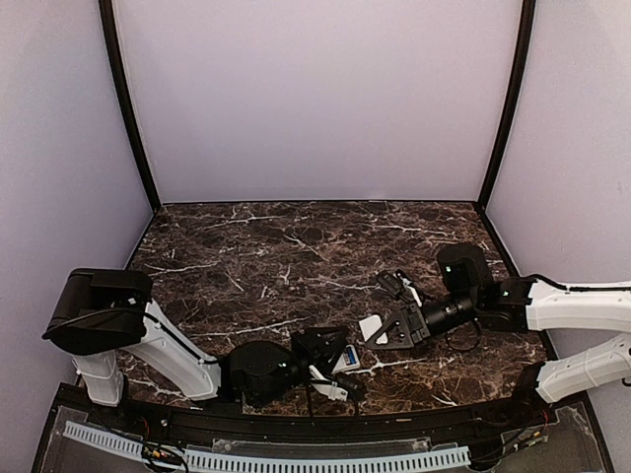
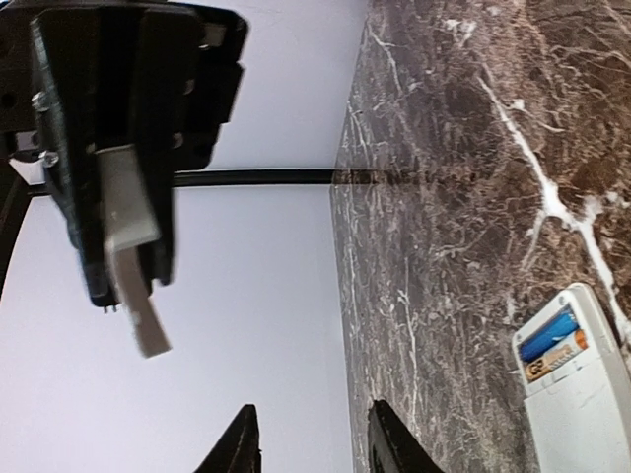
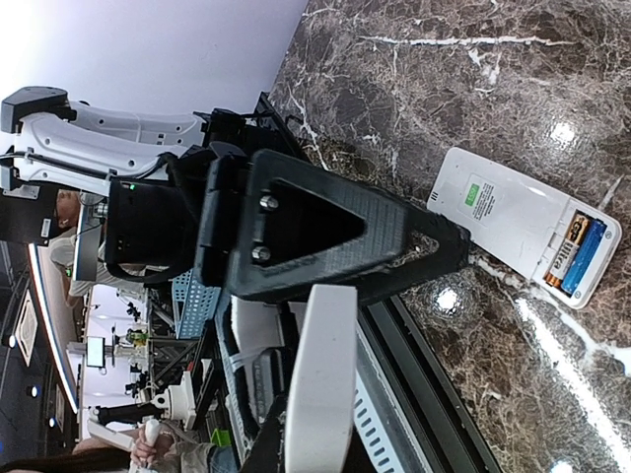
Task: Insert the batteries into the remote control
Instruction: Pass from the right arm to the left
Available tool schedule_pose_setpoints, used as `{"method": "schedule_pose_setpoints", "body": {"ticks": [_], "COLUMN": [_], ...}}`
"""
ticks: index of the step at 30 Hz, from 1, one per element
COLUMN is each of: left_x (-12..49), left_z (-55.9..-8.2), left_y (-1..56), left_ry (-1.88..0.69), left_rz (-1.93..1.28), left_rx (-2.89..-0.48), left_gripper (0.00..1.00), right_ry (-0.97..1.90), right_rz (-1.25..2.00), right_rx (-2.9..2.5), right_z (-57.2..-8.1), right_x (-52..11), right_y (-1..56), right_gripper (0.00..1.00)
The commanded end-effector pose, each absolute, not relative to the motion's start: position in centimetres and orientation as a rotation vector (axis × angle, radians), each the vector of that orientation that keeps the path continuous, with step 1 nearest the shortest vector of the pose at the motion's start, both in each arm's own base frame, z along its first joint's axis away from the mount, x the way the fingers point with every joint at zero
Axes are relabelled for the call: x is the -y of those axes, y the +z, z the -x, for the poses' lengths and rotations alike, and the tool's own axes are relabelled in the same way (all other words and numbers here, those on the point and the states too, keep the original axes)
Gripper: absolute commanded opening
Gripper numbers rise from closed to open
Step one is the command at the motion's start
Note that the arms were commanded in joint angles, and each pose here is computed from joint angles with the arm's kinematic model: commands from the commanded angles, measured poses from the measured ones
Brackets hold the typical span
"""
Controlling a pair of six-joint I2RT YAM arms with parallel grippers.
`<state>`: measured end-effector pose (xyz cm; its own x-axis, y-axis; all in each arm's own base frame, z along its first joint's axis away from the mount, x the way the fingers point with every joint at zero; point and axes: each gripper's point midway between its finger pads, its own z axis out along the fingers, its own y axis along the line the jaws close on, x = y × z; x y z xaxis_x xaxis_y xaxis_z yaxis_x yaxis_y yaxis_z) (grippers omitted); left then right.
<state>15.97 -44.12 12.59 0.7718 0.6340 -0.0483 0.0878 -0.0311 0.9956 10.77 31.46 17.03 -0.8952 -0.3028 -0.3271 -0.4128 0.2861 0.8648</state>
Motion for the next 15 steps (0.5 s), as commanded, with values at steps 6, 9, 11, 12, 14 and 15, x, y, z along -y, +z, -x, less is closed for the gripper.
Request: {"method": "schedule_pose_setpoints", "body": {"ticks": [6, 9, 11, 12, 14, 15], "left_x": [42.6, 43.3, 43.7, 43.8, 44.0, 44.0], "left_z": [-13.9, -13.6, -13.4, -13.4, -13.3, -13.3], "left_y": [24.9, 25.5, 25.5, 25.5, 25.4, 25.6], "left_ry": [0.432, 0.429, 0.432, 0.435, 0.435, 0.435], "left_rz": [-1.166, -1.159, -1.163, -1.166, -1.167, -1.164], "left_rx": [-0.508, -0.478, -0.46, -0.452, -0.448, -0.446], "left_gripper": [0.48, 0.47, 0.45, 0.43, 0.38, 0.36], "right_ry": [1.717, 1.722, 1.726, 1.731, 1.734, 1.736], "right_rz": [0.677, 0.687, 0.693, 0.693, 0.692, 0.69], "right_rx": [-2.429, -2.417, -2.409, -2.409, -2.412, -2.418], "right_z": [-11.2, -11.3, -11.3, -11.3, -11.2, -11.1], "right_x": [-31.9, -32.1, -32.1, -32.1, -32.1, -32.0], "right_y": [18.0, 18.4, 18.6, 18.6, 18.6, 18.5], "right_gripper": [0.0, 0.0, 0.0, 0.0, 0.0, 0.0]}}
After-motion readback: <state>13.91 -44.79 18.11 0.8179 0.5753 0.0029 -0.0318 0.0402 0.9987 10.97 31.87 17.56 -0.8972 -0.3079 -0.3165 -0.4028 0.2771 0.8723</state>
